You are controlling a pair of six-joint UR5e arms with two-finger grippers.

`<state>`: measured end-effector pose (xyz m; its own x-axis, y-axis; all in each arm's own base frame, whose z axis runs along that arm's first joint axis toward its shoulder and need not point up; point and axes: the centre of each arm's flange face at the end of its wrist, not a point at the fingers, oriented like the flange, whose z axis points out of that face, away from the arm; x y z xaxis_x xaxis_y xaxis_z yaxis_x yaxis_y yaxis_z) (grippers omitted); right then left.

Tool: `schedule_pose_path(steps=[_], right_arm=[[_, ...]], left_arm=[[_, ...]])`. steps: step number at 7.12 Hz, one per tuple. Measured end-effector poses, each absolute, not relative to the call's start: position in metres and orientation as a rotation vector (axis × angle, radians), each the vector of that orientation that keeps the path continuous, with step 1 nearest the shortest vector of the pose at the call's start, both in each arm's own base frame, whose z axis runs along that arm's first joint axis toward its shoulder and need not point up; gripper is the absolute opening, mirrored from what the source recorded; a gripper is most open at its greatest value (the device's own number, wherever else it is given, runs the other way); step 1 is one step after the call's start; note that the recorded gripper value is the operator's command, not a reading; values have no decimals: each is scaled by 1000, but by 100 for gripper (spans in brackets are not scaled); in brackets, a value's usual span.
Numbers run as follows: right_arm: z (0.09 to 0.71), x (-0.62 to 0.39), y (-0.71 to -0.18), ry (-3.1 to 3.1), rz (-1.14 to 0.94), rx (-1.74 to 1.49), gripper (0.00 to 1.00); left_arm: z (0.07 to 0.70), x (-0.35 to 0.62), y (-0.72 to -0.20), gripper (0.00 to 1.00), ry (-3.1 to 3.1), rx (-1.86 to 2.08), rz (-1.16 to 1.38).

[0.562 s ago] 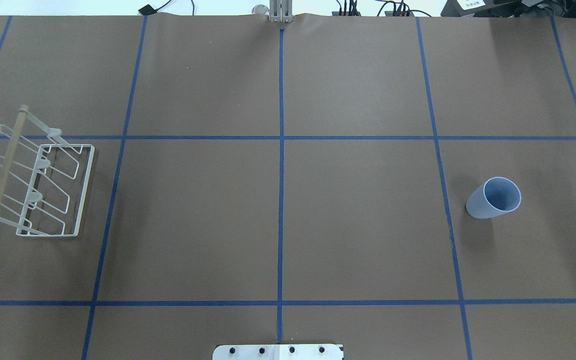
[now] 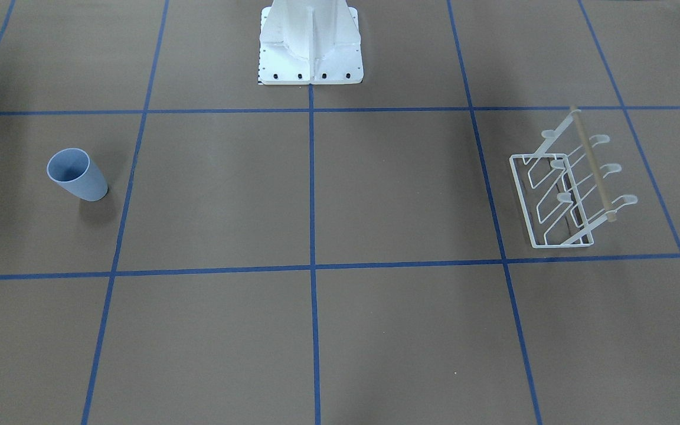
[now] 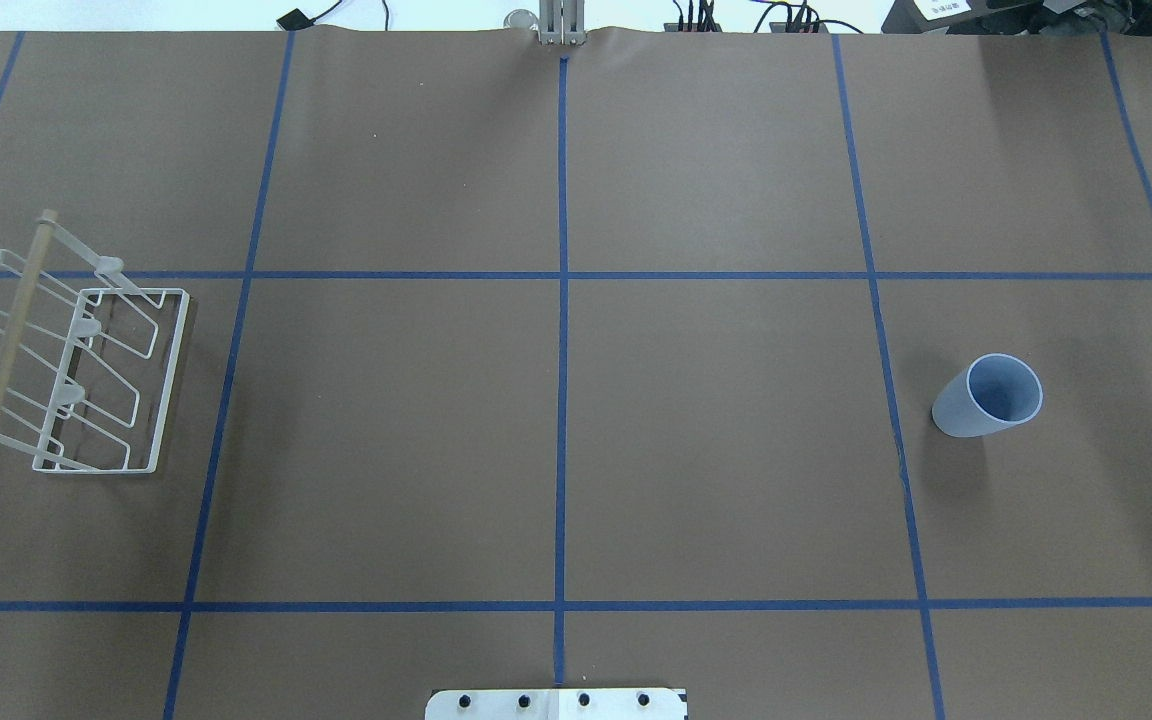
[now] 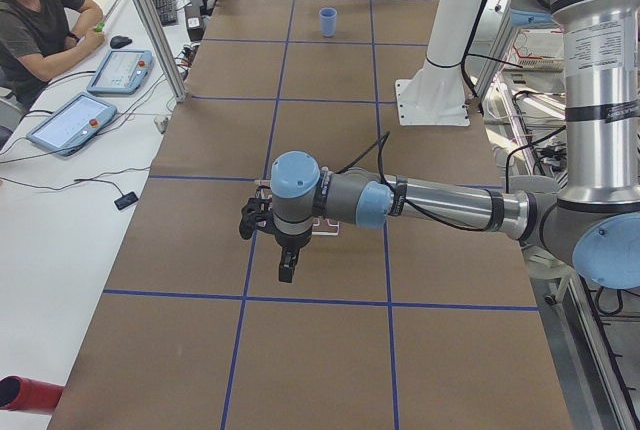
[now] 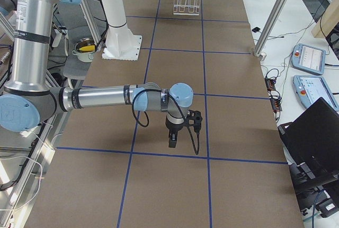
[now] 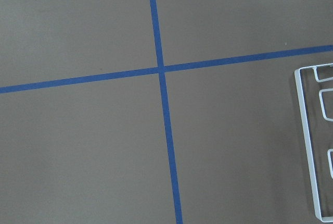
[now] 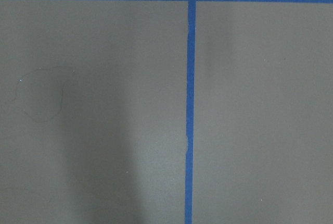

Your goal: Hang cup on cup holder

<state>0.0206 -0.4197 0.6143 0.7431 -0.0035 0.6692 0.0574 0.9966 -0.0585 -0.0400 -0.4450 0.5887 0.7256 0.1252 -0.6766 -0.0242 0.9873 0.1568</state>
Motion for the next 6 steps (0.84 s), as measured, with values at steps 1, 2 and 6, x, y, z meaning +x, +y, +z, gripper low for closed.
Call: schedule_pose_path(steps=[1,2,6], right_arm=[[613,20,-421,-734,-36,-67,100],[613,20,-422,-736,-39,-52,100],[605,14,-424,-803,-54,-31,100]], left_arm=[[588,-40,-445,98,756,148,86],[586,-39,-446,98,761,164,92],[596,-37,-452,98,792,206,113]])
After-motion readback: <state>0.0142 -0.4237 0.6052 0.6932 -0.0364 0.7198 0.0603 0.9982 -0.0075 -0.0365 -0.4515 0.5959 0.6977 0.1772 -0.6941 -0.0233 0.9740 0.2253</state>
